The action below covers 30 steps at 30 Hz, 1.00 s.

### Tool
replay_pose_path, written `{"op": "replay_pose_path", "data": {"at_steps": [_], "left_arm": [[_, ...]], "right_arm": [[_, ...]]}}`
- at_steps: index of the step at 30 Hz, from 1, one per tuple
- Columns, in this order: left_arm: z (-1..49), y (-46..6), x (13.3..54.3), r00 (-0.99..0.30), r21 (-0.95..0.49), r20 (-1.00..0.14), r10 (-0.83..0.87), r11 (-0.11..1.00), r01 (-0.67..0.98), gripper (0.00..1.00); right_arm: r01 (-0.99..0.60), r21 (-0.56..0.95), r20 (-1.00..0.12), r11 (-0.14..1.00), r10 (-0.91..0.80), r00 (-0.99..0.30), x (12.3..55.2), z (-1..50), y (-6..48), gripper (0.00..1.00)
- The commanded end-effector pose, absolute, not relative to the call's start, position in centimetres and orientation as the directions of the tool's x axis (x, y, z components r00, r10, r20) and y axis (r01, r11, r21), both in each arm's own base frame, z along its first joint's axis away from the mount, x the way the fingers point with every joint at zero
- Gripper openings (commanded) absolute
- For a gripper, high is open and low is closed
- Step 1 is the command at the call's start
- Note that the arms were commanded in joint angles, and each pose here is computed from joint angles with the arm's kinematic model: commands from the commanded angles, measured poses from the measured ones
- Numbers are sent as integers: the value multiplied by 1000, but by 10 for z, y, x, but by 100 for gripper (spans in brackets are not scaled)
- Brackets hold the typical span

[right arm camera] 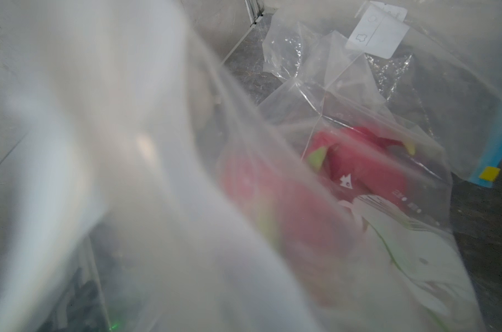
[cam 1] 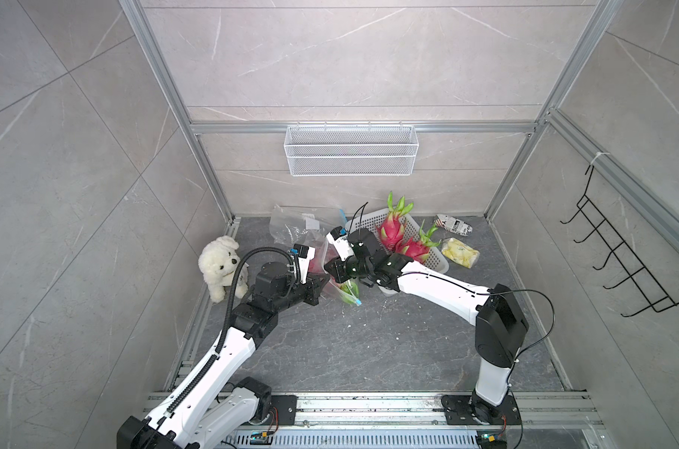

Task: Open the zip-top bag and take out the dragon fruit
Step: Pick up the dragon fruit from the zipper food storage bag.

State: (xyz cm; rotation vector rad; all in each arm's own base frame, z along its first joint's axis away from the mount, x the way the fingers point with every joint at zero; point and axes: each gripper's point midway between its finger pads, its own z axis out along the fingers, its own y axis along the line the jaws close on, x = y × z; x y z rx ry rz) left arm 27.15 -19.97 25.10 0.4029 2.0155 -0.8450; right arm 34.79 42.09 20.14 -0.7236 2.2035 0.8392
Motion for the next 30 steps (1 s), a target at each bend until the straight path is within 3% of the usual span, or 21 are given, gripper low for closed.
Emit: {"op": "replay_pose_path", "data": {"at_steps": [1, 3, 5, 15, 19, 30], "left_arm": [[285, -204, 286, -447, -343, -894, -44, 709, 616, 0], [285, -207, 288, -449, -344, -893, -39, 703, 623, 0], [286, -207, 290, -443, -341, -896, -42, 703, 624, 0], [305, -213, 290, -415, -366, -905, -92, 666, 650, 0], [312, -218, 287, -418, -389, -901, -112, 632, 670, 0], [301, -230, 287, -469, -442, -876, -114, 577, 687, 0]], "right_arm": [[-701, 277, -700, 658, -362, -616, 339, 193, 401, 23], [-710, 259, -682, 655, -396, -614, 335, 187, 396, 36], [-708, 246, -665, 663, -416, -620, 333, 181, 392, 43], [-706, 287, -595, 647, -457, -661, 326, 144, 398, 57], [-666, 270, -570, 695, -442, -692, 333, 128, 395, 57], [-495, 408, -527, 767, -246, -814, 347, 105, 413, 58]]}}
